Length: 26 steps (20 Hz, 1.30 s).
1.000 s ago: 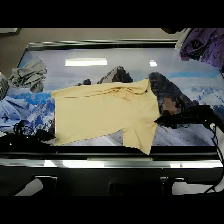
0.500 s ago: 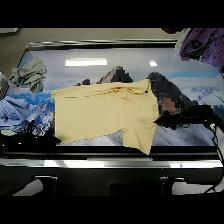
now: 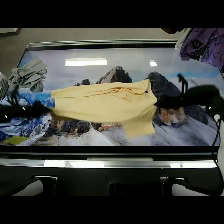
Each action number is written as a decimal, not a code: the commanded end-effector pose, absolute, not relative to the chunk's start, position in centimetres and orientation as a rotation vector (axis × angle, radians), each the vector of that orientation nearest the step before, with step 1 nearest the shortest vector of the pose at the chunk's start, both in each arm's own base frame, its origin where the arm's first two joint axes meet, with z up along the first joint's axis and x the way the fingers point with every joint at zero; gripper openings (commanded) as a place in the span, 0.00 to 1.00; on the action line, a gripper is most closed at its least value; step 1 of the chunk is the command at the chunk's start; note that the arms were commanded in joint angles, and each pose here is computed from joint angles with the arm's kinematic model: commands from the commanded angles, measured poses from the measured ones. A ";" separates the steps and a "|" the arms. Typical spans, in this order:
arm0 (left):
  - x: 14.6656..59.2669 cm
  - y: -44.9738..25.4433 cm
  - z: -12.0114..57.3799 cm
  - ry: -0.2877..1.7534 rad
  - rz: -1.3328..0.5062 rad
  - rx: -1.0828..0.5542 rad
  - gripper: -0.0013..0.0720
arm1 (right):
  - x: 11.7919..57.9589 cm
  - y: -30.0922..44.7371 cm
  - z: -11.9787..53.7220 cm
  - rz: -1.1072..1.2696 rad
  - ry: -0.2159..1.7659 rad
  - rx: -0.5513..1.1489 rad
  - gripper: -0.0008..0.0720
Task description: Fold the clothes and pants, and hang the long-sleeved shirts on hangers.
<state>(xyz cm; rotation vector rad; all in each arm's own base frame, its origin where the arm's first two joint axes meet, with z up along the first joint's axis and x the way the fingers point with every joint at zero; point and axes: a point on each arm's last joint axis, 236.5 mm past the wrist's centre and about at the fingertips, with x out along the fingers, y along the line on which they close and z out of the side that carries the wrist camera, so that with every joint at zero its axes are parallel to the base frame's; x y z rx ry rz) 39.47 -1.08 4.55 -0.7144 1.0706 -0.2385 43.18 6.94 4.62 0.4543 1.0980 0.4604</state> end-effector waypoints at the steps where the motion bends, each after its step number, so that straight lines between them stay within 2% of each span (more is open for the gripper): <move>1: 45.1 2.1 20.2 0.752 -0.174 -0.443 0.03 | 47.0 6.7 20.0 0.384 0.764 0.208 0.04; 4: 43.9 3.7 34.6 0.468 -0.096 -0.260 0.03 | 43.6 5.7 34.3 0.332 0.486 0.114 0.04; 7: 38.4 3.6 43.1 0.298 -0.034 -0.174 0.03 | 35.4 4.9 44.4 0.264 0.269 0.024 0.04; 11: 29.8 3.4 46.4 0.236 0.070 -0.129 0.03 | 24.3 3.5 50.3 0.153 0.092 0.031 0.04; 14: 26.5 3.4 46.1 0.247 0.114 -0.131 0.03 | 21.6 3.5 51.3 0.137 0.051 0.105 0.04; 17: 27.7 3.8 43.2 0.326 0.115 -0.156 0.03 | 24.4 3.3 49.7 0.135 0.128 0.164 0.04; 19: 30.4 4.0 38.7 0.452 0.092 -0.183 0.03 | 28.9 2.9 45.8 0.120 0.283 0.232 0.04; 23: 37.9 4.2 25.1 0.748 0.019 -0.205 0.03 | 39.7 2.3 32.2 0.094 0.732 0.297 0.04; 26: 43.4 4.0 14.2 0.895 0.017 -0.230 0.03 | 46.8 3.2 21.0 0.133 0.984 0.350 0.04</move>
